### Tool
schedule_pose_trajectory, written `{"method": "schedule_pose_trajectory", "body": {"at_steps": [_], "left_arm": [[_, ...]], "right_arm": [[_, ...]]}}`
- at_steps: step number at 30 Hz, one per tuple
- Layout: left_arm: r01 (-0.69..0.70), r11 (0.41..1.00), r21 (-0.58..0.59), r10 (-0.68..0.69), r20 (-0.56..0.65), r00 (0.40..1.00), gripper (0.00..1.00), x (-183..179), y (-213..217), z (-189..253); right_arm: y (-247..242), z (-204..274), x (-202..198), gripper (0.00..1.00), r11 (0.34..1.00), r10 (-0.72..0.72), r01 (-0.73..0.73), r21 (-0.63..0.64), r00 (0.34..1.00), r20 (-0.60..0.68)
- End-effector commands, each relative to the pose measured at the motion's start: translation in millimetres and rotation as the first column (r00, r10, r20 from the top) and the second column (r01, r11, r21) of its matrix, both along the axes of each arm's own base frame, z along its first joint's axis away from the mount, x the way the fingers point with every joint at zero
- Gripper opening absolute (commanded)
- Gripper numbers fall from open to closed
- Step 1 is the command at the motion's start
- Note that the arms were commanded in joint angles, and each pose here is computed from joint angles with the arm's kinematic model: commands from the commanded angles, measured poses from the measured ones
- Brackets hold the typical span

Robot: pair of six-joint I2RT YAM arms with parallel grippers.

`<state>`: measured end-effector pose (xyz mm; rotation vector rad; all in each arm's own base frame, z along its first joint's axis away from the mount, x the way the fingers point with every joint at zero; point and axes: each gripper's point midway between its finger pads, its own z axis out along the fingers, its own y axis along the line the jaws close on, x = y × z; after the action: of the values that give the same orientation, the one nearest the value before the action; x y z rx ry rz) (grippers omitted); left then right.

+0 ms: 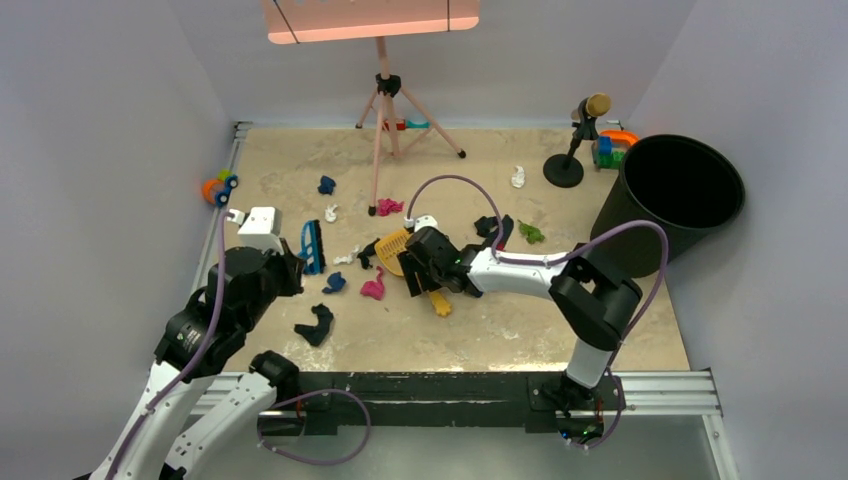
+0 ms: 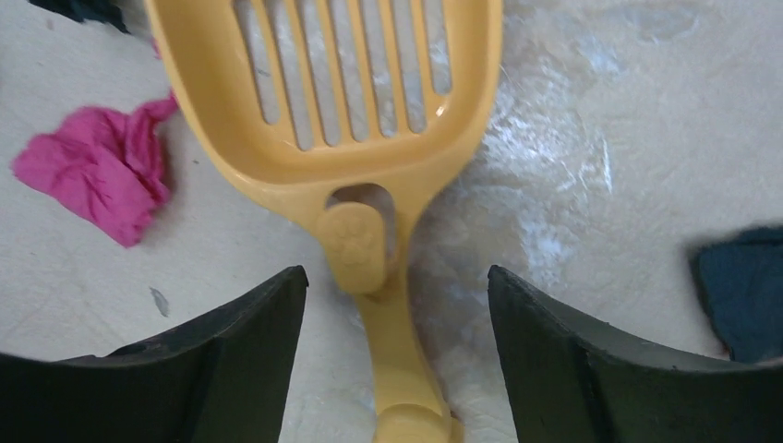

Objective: Sweep away the paper scraps from the table

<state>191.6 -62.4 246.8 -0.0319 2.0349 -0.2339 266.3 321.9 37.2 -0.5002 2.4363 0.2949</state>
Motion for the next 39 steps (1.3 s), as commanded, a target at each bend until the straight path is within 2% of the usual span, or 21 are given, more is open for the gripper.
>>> {"method": "schedule_pose_trajectory", "body": {"at_steps": [1, 9, 16, 19, 22, 25, 30, 34, 39], "left_arm": [[0.016, 1.0, 0.015, -0.016, 0.029, 0.999, 0.0, 6.2, -1.8, 4.0], [0.032, 0.999, 0.015, -0.032, 0.026, 0.999, 0.0, 7.1, -5.0, 3.0], [0.151, 0.989, -0.009, -0.151, -0.026, 0.988, 0.0, 20.8, -36.6, -2.2], [0.178, 0.984, -0.004, -0.178, -0.047, 0.983, 0.0, 41.8, -52.7, 5.2], [0.151, 0.988, 0.023, -0.147, -0.121, 0.982, 0.0, 68.7, -62.9, 7.7], [0.173, 0.985, -0.02, -0.174, -0.194, 0.966, 0.0, 89.7, -87.2, 4.8], [0.181, 0.977, -0.11, -0.2, -0.202, 0.959, 0.0, 125.2, -122.0, -13.4], [0.163, 0.983, -0.09, -0.18, -0.247, 0.952, 0.0, 142.9, -129.1, -33.4], [0.162, 0.982, -0.093, -0.178, -0.218, 0.96, 0.0, 162.9, -138.3, -52.4]], "right_arm": [[0.6, 31.4, 9.4, 0.76, 0.994, -0.06, 0.051, 0.094, 0.994, 0.096], [6.8, 42.6, 2.5, 0.74, 0.984, 0.01, -0.049, 0.172, 0.976, 0.217], [2.7, 28.4, 0.0, 0.71, 0.98, -0.001, -0.051, 0.192, 0.965, 0.261], [3.6, 34.5, -1.6, 0.72, 0.968, -0.02, -0.052, 0.246, 0.96, 0.279], [4.3, 43.0, -2.0, 0.73, 0.964, -0.025, -0.052, 0.262, 0.959, 0.282], [7.0, 57.6, -3.7, 0.74, 0.957, -0.008, -0.078, 0.278, 0.956, 0.294], [-0.7, 84.8, -7.2, 0.75, 0.944, -0.02, -0.094, 0.317, 0.941, 0.339], [-13.0, 105.5, -13.7, 0.75, 0.934, -0.035, -0.1, 0.343, 0.93, 0.366], [-23.8, 120.3, -21.4, 0.74, 0.93, -0.037, -0.104, 0.353, 0.928, 0.371]]}}
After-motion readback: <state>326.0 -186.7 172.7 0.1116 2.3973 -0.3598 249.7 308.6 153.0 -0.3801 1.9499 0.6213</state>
